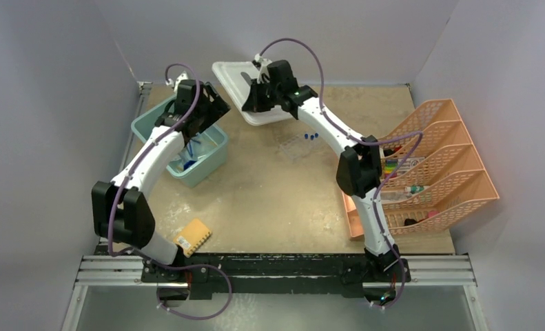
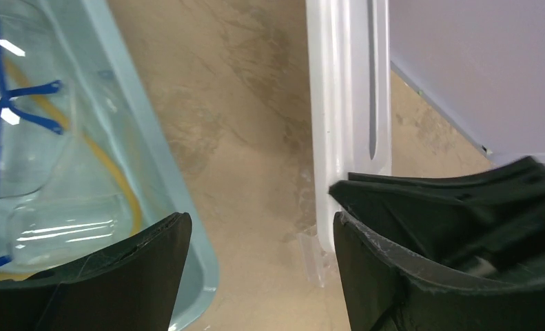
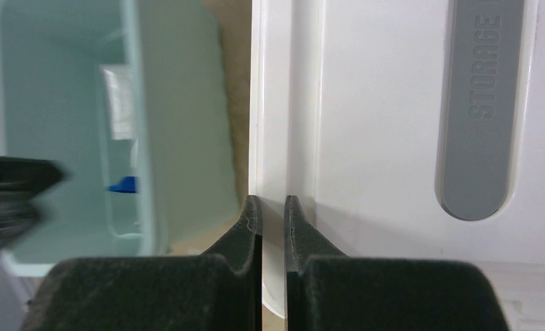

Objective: Organize the chemistry lab equipment

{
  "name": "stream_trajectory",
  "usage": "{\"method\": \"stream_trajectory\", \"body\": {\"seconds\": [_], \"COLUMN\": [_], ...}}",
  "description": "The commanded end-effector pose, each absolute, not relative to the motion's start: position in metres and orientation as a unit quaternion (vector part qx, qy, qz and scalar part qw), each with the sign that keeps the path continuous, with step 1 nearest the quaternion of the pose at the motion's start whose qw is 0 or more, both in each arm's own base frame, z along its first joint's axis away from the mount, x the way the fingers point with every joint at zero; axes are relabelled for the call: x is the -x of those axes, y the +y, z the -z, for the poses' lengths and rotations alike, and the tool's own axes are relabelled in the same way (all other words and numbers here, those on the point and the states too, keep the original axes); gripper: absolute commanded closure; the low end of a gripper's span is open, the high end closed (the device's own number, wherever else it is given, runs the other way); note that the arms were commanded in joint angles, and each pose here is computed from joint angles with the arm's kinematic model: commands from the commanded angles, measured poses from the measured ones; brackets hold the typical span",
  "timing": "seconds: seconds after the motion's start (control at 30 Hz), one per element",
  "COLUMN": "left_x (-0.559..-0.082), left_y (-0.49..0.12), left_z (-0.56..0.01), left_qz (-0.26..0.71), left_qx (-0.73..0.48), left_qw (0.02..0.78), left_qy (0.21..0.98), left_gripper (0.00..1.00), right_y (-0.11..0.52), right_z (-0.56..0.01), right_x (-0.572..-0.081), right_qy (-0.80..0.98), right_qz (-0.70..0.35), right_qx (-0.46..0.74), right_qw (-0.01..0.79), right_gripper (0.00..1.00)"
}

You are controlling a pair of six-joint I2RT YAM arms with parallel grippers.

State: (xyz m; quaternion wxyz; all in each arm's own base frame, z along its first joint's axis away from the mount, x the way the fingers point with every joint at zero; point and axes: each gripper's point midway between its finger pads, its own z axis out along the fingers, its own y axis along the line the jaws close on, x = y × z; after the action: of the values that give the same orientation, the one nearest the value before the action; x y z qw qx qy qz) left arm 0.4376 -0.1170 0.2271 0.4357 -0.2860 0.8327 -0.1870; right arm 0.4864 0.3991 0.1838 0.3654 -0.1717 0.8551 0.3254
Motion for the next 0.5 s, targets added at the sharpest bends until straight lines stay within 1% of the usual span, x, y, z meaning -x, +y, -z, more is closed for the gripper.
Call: {"method": "stream_trajectory", "body": {"seconds": [0.0,0.13,0.27,0.4,0.47], "left_x": [-0.463,-0.476,-0.479,-0.473,-0.47], "left_y": [-0.148,-0.155,-0.151,-0.13,-0.122], "left_z": [-0.255,-0.266,-0.28,-0.291,-0.29], "left_qz": [0.28,0.311,0.32,0.291,0.28], "left_qx": [0.239,0.226,0.225,0.256,0.267], "left_qw": [0.45,0.466,0.494,0.527,0.535], "left_qy": [0.813,0.797,0.777,0.756,0.751], "left_gripper": [0.25,0.24,0.24,0.29,0.29], "right_y": [0.415,0.417,0.418,0.419,0.419], "right_z": [-0.264,-0.272,-0.279,-0.28,-0.282], "right_x": [-0.471,-0.464,-0.458,-0.454,-0.452], "right_qy": [0.794,0.786,0.779,0.778,0.776], "right_qz": [-0.413,-0.431,-0.445,-0.451,-0.456], "right_qx": [0.188,0.192,0.194,0.195,0.196], "right_qw": [0.405,0.399,0.397,0.391,0.389], "right_gripper": [1.0,1.0,1.0,1.0,1.0]}}
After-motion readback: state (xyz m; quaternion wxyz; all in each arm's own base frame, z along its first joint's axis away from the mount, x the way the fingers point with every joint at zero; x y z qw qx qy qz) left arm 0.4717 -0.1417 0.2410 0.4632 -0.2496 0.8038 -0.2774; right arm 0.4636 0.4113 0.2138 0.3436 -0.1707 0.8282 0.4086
